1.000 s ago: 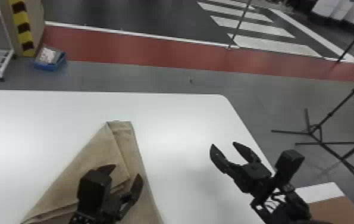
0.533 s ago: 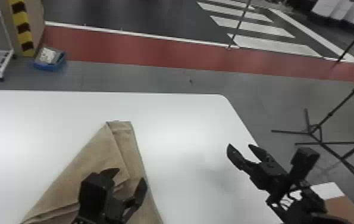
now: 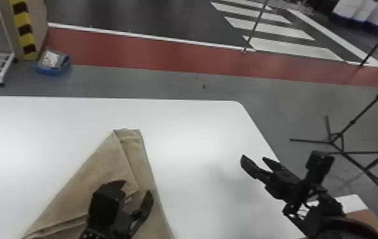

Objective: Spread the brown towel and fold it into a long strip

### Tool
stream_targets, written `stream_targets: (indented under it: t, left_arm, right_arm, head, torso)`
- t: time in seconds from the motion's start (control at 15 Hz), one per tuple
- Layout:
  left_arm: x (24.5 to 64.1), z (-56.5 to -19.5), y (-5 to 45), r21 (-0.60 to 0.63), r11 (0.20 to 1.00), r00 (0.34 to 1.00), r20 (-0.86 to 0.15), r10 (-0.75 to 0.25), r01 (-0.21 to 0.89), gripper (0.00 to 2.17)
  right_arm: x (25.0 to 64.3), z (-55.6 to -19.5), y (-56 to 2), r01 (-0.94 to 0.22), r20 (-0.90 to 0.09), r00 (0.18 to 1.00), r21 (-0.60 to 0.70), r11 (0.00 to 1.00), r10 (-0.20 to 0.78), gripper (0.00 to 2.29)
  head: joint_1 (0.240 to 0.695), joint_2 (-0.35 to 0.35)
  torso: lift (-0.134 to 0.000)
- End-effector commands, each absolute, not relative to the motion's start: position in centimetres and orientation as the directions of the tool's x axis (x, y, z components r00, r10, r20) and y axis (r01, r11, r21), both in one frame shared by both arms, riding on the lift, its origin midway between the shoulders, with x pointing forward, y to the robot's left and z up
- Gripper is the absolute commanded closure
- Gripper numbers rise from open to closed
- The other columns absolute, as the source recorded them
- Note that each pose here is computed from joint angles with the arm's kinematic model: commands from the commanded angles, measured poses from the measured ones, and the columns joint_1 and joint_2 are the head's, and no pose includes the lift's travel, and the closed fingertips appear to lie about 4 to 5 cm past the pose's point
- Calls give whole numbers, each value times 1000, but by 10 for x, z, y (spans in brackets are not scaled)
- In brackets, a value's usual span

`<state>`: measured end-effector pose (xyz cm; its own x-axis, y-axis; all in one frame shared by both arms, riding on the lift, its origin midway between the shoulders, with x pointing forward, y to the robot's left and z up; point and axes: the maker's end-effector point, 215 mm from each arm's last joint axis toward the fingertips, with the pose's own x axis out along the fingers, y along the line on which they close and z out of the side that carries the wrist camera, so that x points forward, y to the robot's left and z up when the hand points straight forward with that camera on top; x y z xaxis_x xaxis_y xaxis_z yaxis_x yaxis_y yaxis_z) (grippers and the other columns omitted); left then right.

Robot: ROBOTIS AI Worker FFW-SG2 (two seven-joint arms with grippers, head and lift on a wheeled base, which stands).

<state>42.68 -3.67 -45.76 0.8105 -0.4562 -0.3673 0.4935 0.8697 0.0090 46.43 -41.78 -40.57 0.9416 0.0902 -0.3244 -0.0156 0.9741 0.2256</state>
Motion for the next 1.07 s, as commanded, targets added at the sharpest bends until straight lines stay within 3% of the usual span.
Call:
stream_targets:
  t: [0.0,0.27,0.33,0.53,0.6,0.67,0.8,1.0]
  left_arm:
    - [432,-464,-35,24,871,811,-377,-448,492,542]
    - [436,-467,-34,37,869,810,-385,-443,493,552]
    - [436,-468,-32,39,870,810,-390,-439,491,728]
    - [436,-466,-30,42,871,811,-390,-437,489,738]
    - [435,-467,-28,43,873,810,-397,-431,486,1136]
    - [436,-468,-26,48,877,814,-399,-422,478,1301]
    - [435,-468,-23,49,878,813,-406,-417,475,1322]
    - [439,-439,-21,30,886,833,-358,-422,462,1318]
  right_arm:
    - [467,-405,-416,-18,-326,941,230,973,94,147]
    - [469,-405,-414,-14,-319,943,244,970,94,147]
    - [469,-405,-414,-13,-318,944,248,969,94,147]
    - [473,-406,-412,-9,-315,945,255,967,92,147]
    - [473,-407,-411,-10,-317,944,259,966,95,147]
    - [474,-407,-410,-10,-315,944,260,965,95,147]
    - [475,-404,-409,-13,-308,946,265,964,97,147]
    - [479,-401,-392,-43,-303,945,267,963,126,147]
  head:
    - [695,-350]
    - [695,-350]
    - [695,-350]
    - [695,-350]
    - [695,-350]
    - [695,-350]
    - [695,-350]
    - [695,-350]
  torso:
    - [-117]
    - [-117]
    - [-117]
    - [-117]
    - [-117]
    - [-117]
    - [-117]
    - [-117]
